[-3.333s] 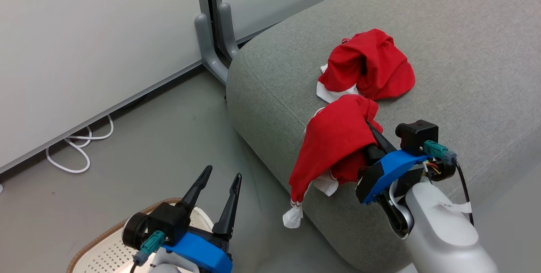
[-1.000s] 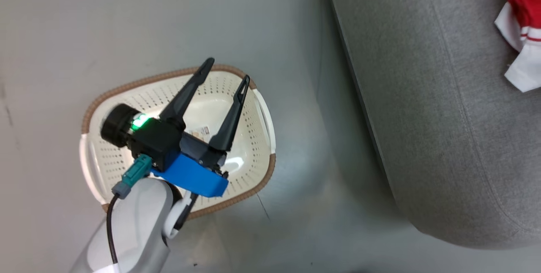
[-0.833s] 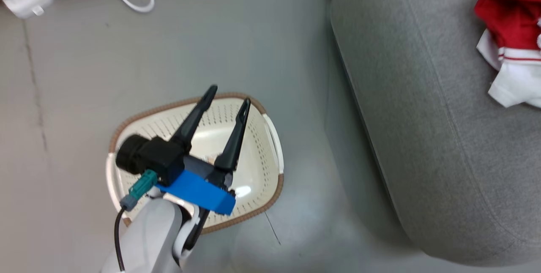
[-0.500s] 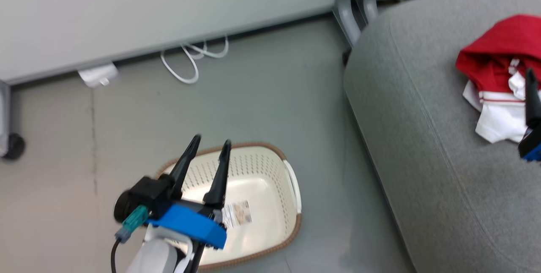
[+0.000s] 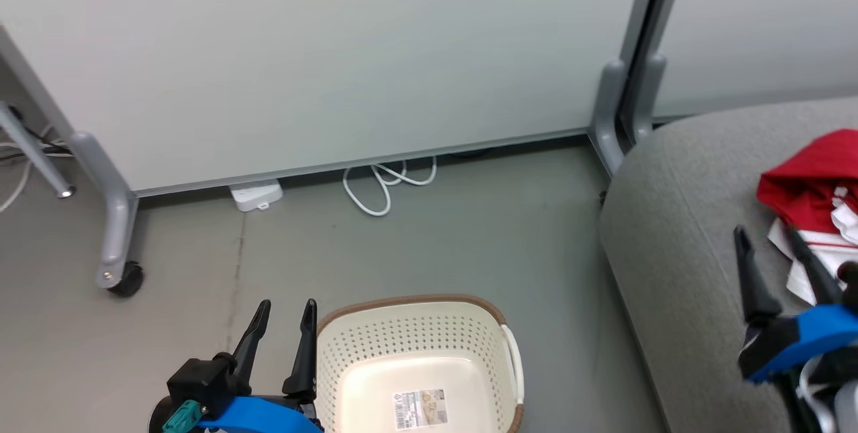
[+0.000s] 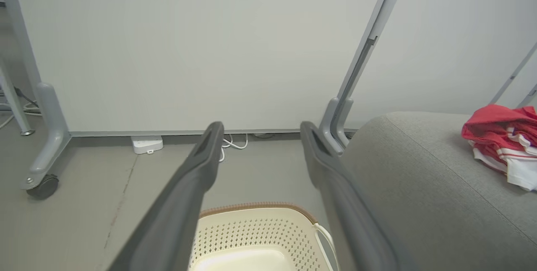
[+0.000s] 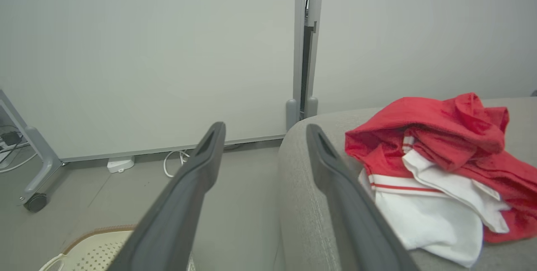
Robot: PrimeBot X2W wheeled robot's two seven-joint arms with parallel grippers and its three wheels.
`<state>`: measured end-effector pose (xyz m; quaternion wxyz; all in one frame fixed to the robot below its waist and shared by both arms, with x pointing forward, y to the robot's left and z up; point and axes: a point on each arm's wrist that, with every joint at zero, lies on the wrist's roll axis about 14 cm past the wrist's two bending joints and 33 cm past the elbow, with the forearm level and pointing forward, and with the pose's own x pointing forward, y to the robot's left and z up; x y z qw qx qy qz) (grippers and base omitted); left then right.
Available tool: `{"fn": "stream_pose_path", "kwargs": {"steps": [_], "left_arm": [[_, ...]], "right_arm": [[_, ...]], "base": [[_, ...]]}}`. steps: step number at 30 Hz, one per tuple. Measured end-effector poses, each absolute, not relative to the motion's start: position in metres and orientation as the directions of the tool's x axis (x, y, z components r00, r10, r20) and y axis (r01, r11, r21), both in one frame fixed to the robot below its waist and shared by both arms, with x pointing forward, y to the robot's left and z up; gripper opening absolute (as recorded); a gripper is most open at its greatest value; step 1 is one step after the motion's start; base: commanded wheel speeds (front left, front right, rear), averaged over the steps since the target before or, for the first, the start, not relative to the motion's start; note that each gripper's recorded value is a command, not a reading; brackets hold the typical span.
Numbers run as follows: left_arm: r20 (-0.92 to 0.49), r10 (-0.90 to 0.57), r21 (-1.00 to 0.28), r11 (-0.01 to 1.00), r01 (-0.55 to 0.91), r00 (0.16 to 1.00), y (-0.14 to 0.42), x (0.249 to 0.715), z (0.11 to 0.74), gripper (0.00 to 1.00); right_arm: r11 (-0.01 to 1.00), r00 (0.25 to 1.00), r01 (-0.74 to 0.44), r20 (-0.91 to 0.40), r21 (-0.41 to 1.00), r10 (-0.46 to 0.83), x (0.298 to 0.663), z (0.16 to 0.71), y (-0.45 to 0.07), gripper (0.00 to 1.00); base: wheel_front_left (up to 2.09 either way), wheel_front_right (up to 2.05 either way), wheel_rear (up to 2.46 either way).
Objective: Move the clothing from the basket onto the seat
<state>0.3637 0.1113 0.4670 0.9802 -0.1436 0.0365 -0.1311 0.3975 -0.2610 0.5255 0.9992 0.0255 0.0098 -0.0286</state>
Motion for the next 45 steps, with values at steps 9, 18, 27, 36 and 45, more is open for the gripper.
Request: {"fn": "stream_pose_path", "kwargs": {"steps": [9, 18, 27, 36, 45], "left_arm": [[-0.021, -0.151, -0.291, 0.947, 0.138, 0.988, 0.147, 0.35, 0.471, 1.0], [-0.043, -0.112, -0.292, 0.952, 0.095, 0.993, 0.158, 0.343, 0.464, 1.0], [-0.048, -0.116, -0.288, 0.953, 0.098, 0.992, 0.156, 0.342, 0.462, 1.0], [-0.054, -0.122, -0.298, 0.949, 0.1, 0.991, 0.153, 0.341, 0.46, 1.0], [-0.115, -0.122, -0.311, 0.947, 0.081, 0.986, 0.153, 0.332, 0.442, 0.0]], "right_arm": [[0.995, 0.999, -0.035, -0.031, 0.089, 0.038, 0.38, 0.514, -0.206, 1.0], [0.993, 0.995, -0.074, -0.068, 0.089, 0.08, 0.369, 0.5, -0.184, 1.0], [0.993, 0.991, -0.081, -0.096, 0.091, 0.09, 0.365, 0.49, -0.178, 1.0], [0.991, 0.989, -0.089, -0.11, 0.102, 0.1, 0.364, 0.485, -0.174, 1.0], [0.99, 0.979, -0.085, -0.174, 0.117, 0.104, 0.357, 0.465, -0.171, 0.0]], "base": [[0.0, 0.0, 0.0], [0.0, 0.0, 0.0], [0.0, 0.0, 0.0], [0.0, 0.0, 0.0], [0.0, 0.0, 0.0]]}}
